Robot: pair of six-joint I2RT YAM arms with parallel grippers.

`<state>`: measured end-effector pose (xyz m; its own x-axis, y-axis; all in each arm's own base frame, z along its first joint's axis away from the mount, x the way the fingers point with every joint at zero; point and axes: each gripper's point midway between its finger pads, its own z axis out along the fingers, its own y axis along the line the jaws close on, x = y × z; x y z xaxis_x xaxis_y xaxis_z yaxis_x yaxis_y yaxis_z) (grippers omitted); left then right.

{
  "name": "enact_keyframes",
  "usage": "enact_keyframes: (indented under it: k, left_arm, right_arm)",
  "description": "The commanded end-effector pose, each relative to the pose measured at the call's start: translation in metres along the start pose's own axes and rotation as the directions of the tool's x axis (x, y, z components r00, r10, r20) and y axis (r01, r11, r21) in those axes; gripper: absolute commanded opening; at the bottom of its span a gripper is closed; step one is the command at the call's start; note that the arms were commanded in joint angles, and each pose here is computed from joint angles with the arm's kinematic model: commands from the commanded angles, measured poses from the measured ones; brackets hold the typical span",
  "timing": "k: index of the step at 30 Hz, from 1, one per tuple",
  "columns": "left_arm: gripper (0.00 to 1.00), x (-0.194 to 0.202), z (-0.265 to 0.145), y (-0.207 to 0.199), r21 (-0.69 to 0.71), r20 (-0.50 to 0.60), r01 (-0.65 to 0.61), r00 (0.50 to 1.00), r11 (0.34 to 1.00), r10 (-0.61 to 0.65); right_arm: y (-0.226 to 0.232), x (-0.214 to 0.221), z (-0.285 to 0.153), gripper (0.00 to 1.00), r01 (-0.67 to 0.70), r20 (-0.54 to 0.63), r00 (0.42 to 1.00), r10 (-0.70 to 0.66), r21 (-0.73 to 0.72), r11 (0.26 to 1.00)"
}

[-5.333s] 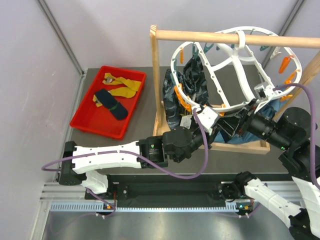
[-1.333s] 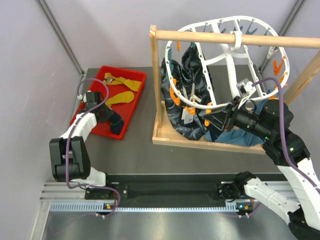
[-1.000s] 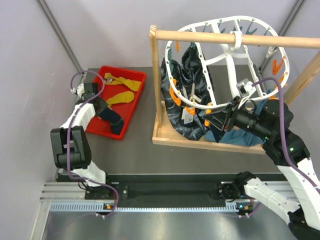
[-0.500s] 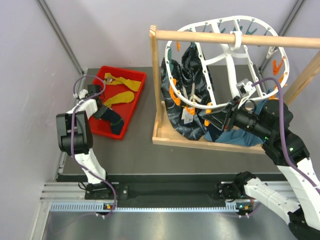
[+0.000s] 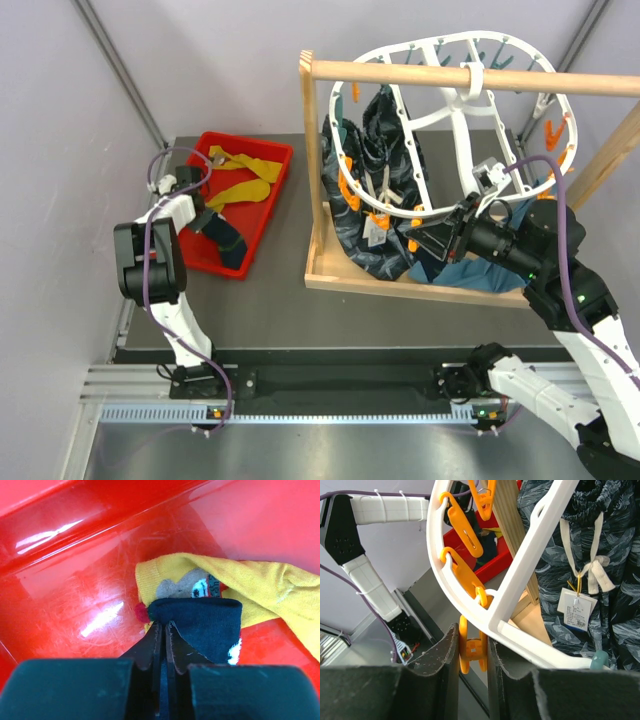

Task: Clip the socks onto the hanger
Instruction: Pick up the sock from the bin.

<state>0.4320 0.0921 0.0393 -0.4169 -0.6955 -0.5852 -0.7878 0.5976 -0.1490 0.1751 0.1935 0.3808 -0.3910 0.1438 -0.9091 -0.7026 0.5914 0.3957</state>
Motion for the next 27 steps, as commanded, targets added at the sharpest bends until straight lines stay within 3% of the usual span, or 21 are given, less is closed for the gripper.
enact_keyframes:
  k: [1, 16, 19, 20, 24, 27]
  left_arm:
    - [0.05, -0.040, -0.025, -0.012, 0.053, 0.099, 0.007, 0.995, 0.999, -0.012]
    - [0.00, -0.083, -0.122, -0.042, 0.326, 0.204, -0.033, 0.978, 0.945, -0.036]
    - [0.00, -0.078, -0.158, -0.063, 0.504, 0.198, -0.094, 0.980, 0.858, -0.008]
    - [0.00, -0.067, -0.177, -0.079, 0.609, 0.161, -0.118, 0.987, 0.784, 0.023]
    - [0.00, -0.040, -0.229, -0.094, 0.800, 0.124, -0.133, 0.991, 0.586, 0.055]
    - [0.00, -0.017, -0.275, -0.108, 0.876, 0.176, -0.216, 0.976, 0.431, 0.131]
  right_arm:
    - [0.004, 0.016, 0.005, 0.00, -0.029, -0.066, 0.997, 0.026, -0.043, 0.999]
    - [0.003, 0.017, 0.011, 0.00, -0.045, -0.073, 0.996, 0.041, -0.052, 0.998]
    - [0.003, 0.017, 0.012, 0.00, -0.045, -0.076, 0.996, 0.041, -0.051, 0.998]
    - [0.003, 0.016, 0.013, 0.00, -0.045, -0.076, 0.996, 0.041, -0.053, 0.998]
    - [0.003, 0.015, 0.013, 0.00, -0.042, -0.079, 0.996, 0.038, -0.054, 0.998]
    - [0.001, 0.014, 0.015, 0.00, -0.045, -0.080, 0.996, 0.042, -0.045, 0.998]
